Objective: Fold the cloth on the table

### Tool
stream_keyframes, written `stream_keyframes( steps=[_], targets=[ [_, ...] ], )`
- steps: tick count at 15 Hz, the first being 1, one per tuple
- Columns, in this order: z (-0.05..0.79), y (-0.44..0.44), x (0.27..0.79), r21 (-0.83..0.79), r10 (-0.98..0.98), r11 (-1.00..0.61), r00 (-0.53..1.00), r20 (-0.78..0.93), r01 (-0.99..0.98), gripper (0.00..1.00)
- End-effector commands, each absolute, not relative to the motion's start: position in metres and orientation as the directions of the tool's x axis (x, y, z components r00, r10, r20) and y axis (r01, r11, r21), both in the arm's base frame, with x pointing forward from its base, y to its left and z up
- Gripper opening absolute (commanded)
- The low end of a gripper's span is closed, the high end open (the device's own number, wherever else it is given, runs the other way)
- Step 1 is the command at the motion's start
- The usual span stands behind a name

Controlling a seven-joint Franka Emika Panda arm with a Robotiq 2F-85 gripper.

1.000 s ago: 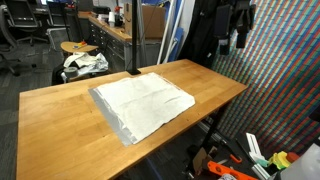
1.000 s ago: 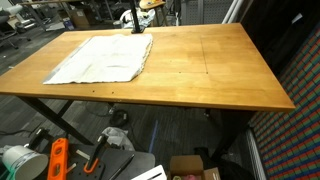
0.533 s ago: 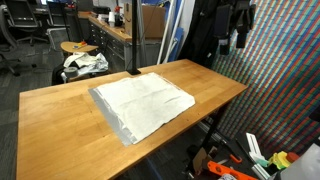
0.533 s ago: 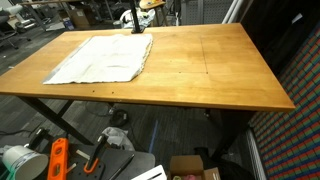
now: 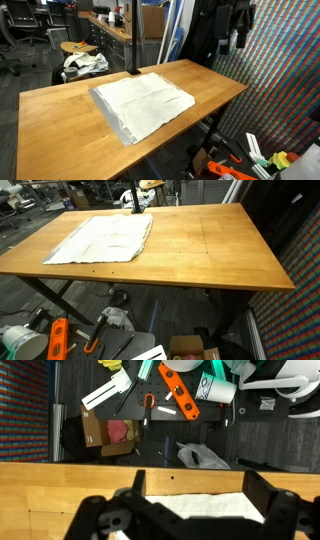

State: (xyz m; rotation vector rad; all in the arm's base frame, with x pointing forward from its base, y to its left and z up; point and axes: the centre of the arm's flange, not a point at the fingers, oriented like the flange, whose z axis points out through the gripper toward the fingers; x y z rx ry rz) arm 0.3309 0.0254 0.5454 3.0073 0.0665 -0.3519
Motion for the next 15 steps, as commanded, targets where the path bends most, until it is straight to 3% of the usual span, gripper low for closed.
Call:
stream_keyframes(
  steps=[1,7,15],
  targets=[
    [0.545,0.025,0.331,0.107,0.030,-0.993,0.972,-0.232,0.057,1.00],
    [0.511,0.012,0.371,0.001,0.083,-0.996,0.949,-0.303,0.088,1.00],
    [0.434,-0.017,0.459,-0.122,-0.036,-0.991,0.987,-0.159,-0.056,1.00]
  ],
)
